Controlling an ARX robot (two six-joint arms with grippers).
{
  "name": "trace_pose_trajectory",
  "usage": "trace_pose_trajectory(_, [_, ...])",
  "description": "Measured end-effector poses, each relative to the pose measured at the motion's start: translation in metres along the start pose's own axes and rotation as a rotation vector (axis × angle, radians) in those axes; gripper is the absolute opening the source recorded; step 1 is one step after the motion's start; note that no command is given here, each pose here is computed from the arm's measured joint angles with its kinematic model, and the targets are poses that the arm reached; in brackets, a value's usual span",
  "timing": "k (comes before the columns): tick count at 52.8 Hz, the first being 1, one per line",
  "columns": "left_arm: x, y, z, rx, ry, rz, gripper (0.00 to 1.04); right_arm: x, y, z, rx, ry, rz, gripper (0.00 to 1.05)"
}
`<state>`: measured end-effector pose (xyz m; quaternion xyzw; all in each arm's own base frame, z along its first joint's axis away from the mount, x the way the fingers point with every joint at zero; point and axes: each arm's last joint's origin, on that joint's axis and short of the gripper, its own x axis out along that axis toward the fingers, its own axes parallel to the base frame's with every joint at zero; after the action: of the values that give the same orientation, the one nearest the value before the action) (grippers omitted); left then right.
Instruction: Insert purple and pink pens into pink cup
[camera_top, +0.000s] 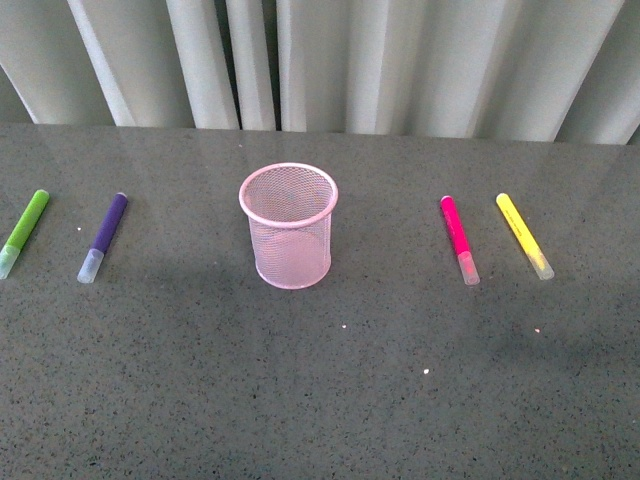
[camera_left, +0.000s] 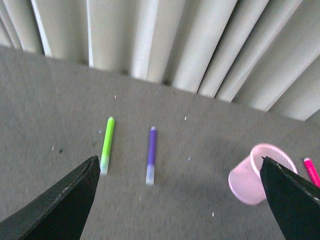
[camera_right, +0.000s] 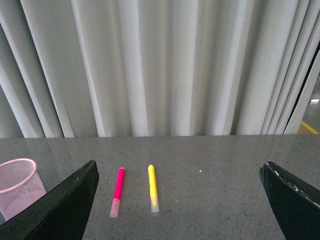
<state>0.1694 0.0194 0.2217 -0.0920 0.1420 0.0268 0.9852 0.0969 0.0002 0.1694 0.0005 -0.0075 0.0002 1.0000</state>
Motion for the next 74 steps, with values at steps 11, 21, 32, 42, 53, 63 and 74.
trace_pose_trajectory(11, [0.069, -0.009, 0.042, 0.111, 0.121, -0.096, 0.98, 0.000, 0.000, 0.000, 0.000, 0.000, 0.000, 0.98])
trace_pose_trajectory(21, [0.132, -0.011, 0.050, 0.155, 0.250, -0.066, 0.98, 0.000, 0.000, 0.000, 0.000, 0.000, 0.000, 0.98])
trace_pose_trajectory(32, [0.191, -0.006, 0.033, 0.194, 0.384, -0.042, 0.98, 0.000, 0.000, 0.000, 0.000, 0.000, 0.000, 0.98])
trace_pose_trajectory(42, [0.229, -0.007, 0.007, 0.239, 0.467, -0.039, 0.98, 0.000, 0.000, 0.000, 0.000, 0.000, 0.000, 0.98])
trace_pose_trajectory(53, [0.261, -0.004, -0.026, 0.279, 0.544, -0.023, 0.98, 0.000, 0.000, 0.000, 0.000, 0.000, 0.000, 0.98])
trace_pose_trajectory(63, [0.273, -0.001, -0.047, 0.283, 0.596, -0.022, 0.98, 0.000, 0.000, 0.000, 0.000, 0.000, 0.000, 0.98])
trace_pose_trajectory(74, [0.284, -0.009, -0.059, 0.291, 0.616, -0.040, 0.98, 0.000, 0.000, 0.000, 0.000, 0.000, 0.000, 0.98])
